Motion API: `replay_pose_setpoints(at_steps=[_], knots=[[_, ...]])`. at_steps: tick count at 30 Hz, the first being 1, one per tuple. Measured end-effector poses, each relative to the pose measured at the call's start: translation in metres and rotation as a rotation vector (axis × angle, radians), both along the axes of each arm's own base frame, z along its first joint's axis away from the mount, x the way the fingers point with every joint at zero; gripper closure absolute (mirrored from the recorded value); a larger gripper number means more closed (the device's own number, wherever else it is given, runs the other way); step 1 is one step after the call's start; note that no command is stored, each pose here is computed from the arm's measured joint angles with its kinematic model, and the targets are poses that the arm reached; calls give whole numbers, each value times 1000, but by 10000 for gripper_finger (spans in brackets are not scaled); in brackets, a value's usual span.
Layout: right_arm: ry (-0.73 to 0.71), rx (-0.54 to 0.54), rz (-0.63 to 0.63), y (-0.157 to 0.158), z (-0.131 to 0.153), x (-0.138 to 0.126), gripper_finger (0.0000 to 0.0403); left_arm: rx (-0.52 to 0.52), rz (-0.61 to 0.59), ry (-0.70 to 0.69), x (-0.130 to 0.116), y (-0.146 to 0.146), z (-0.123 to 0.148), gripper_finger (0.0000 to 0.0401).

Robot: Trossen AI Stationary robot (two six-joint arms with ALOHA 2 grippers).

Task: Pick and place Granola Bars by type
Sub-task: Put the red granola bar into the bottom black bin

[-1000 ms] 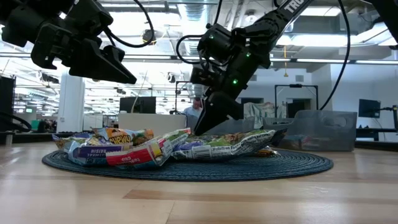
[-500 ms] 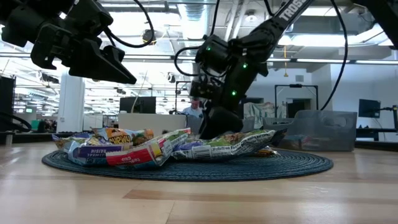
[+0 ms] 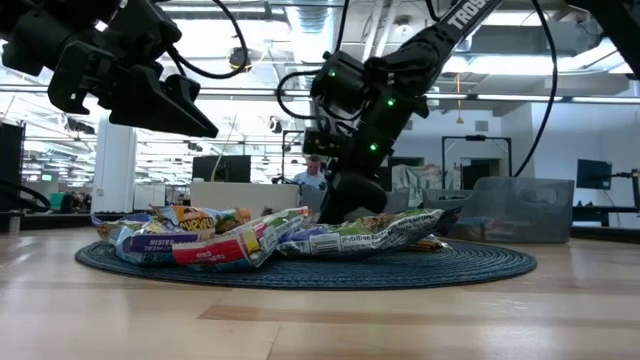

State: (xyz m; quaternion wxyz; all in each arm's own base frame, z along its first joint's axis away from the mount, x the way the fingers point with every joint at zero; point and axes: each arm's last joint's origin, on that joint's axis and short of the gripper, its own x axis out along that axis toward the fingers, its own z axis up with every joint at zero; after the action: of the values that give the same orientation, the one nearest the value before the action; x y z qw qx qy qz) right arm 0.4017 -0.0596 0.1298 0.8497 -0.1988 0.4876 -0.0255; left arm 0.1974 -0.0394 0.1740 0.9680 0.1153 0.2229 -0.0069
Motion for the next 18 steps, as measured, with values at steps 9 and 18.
replay_pose_setpoints(at_steps=[9,18], knots=[[-7,-38,-16,8,17,10,362,-1,4,23,-1,0,-2,255],[87,-39,-162,24,48,8,369,-3,5,30,-1,0,-3,255]])
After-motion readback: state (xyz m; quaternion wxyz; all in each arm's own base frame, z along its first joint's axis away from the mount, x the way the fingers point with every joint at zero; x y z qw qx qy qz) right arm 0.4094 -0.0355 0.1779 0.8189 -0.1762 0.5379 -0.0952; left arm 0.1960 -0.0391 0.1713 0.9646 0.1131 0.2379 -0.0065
